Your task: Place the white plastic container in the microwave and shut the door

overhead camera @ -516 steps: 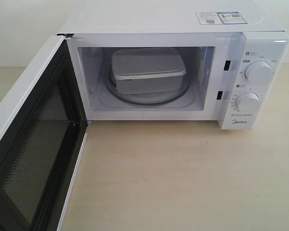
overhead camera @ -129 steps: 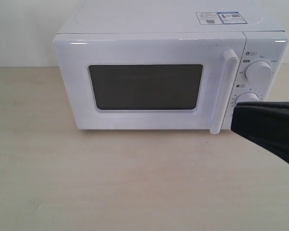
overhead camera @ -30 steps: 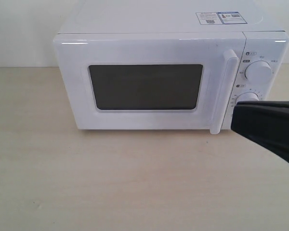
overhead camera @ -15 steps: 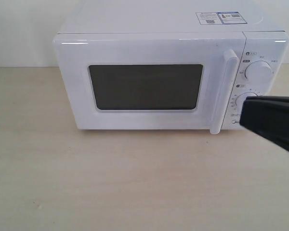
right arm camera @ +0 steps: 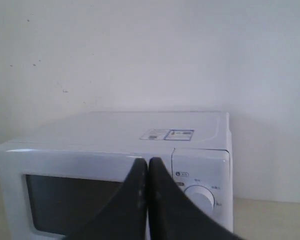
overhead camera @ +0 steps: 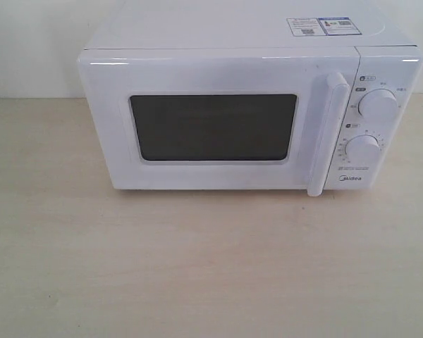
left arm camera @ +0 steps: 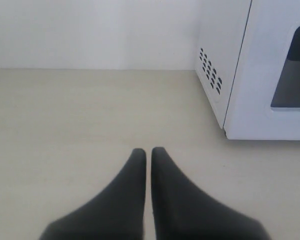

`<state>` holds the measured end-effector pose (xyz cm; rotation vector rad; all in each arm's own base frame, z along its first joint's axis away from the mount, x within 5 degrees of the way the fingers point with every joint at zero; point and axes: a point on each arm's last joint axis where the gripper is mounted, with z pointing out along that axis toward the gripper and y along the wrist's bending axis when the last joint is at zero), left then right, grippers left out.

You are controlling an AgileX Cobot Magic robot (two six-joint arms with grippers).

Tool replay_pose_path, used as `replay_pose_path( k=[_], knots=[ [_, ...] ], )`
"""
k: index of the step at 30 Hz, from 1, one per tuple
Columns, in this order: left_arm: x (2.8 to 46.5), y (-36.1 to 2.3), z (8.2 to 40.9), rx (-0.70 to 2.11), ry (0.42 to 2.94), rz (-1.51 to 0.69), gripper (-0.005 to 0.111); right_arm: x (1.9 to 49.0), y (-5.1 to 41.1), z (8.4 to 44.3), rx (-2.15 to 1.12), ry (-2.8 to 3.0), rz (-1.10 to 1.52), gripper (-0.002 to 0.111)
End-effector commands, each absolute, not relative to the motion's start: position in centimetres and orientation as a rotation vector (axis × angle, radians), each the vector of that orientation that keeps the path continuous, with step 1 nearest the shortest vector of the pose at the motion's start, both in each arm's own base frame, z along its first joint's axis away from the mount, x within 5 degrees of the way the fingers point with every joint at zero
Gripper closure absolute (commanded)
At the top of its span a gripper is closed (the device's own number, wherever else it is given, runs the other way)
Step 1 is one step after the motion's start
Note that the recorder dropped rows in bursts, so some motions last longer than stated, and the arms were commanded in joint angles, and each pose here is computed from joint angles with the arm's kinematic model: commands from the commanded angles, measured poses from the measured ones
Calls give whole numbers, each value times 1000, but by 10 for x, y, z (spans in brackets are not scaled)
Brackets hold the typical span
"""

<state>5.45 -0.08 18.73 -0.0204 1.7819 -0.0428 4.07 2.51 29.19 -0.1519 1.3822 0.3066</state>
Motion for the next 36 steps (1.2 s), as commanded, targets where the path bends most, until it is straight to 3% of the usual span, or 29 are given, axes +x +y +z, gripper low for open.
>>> replay_pose_path(
  k=[1, 6, 22, 36],
  knots=[
    [54, -1, 186, -19, 1786, -36, 102, 42, 21, 264, -115, 1401, 271, 108],
    [54, -1, 186, -19, 1786, -36, 102, 47, 21, 244, -100, 1456, 284, 108],
    [54, -1, 186, -19, 1786, -36, 102, 48, 19, 236, -133, 1536, 205, 108],
    [54, -1, 186, -19, 1786, -36, 102, 55, 1, 209, 132, 1626, 145, 108]
  ],
)
